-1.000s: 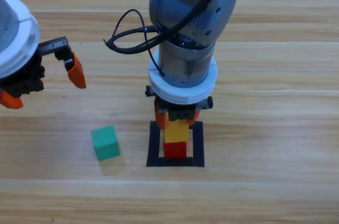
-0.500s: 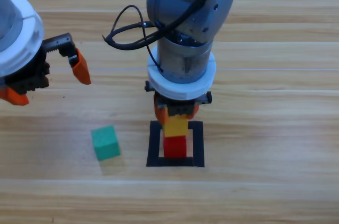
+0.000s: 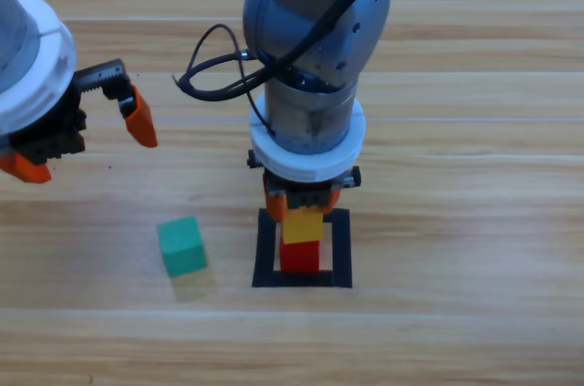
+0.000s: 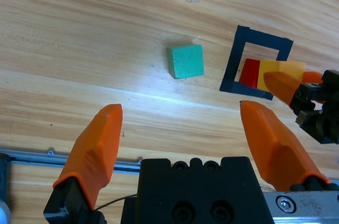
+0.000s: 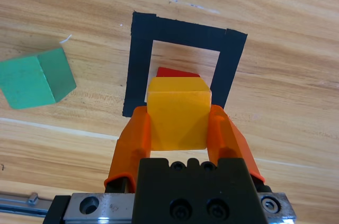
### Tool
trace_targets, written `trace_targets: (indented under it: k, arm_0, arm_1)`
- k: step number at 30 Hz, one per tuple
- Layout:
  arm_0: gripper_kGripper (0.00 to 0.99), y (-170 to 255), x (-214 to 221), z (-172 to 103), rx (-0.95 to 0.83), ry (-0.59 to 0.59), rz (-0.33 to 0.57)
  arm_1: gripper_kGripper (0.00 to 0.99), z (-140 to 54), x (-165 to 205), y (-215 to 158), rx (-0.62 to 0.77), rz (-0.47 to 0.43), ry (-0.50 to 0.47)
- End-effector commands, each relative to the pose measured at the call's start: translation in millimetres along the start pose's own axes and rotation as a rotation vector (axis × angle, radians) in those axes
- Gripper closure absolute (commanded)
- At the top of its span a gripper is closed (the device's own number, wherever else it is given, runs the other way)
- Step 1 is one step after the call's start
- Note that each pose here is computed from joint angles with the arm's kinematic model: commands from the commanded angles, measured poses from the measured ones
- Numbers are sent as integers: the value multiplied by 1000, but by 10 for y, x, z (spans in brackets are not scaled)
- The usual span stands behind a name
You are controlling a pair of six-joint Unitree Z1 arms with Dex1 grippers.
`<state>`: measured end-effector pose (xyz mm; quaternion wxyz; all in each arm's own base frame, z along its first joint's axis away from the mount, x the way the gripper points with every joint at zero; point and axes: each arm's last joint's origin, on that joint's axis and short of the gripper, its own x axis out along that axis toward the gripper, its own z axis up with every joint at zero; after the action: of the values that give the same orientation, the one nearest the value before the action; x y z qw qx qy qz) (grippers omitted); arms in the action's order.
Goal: Stack the blocks in the rectangular block: red at the bottom, yellow in the middle, green on top
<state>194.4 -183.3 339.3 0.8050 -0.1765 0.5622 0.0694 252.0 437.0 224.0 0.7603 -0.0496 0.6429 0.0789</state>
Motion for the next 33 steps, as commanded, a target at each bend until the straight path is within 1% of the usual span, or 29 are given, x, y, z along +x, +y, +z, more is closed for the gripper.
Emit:
trace_targets:
  k: [1,2,3,5,6,7,8,11,14,15,19,22,24,26,28,30,33]
  arm_0:
    - [44,51,66,7,-7,12,14]
    - [44,49,65,4,-4,12,14]
    - [42,50,66,6,-5,13,14]
    - [42,47,66,8,-6,12,11]
    - [42,47,66,7,-6,13,10]
    - [44,41,70,5,-4,14,10]
    - [44,39,62,7,-4,12,6]
    - [44,37,67,12,-5,11,6]
    - [44,24,82,15,-2,12,4]
    - [44,22,90,13,-2,14,5]
    - [42,1,116,17,-10,8,-11]
    - [45,-27,218,34,-42,20,-20]
    - [45,-39,287,22,-75,27,-19]
    - [45,-59,368,12,-125,40,-2]
    - [45,-107,475,10,-160,56,16]
    - [47,-195,622,22,-178,73,44]
    - [47,-321,830,42,-192,92,85]
  arm_1:
    - [861,-109,288,94,-24,-67,46]
    - [788,-108,272,92,-23,-65,44]
    - [692,-109,246,99,-27,-60,41]
    - [383,-117,192,128,-34,-46,28]
    - [212,-118,170,133,-35,-45,24]
    - [22,-121,125,138,-38,-49,13]
    - [1,-133,75,154,-44,-51,0]
    - [0,-167,-100,213,-69,-32,-40]
    - [0,-220,-451,219,-94,1,-116]
    - [0,-240,-653,181,-99,17,-157]
    - [0,-309,-1279,-76,-127,65,-259]
    - [0,-301,-1521,-377,-148,86,-301]
    - [0,-333,-1595,-665,-158,122,-340]
    - [0,-457,-1584,-1044,-160,206,-392]
    - [0,-534,-1541,-1299,-162,212,-404]
    - [0,-551,-1440,-1535,-163,209,-394]
    - [0,-656,-1257,-1892,-189,268,-407]
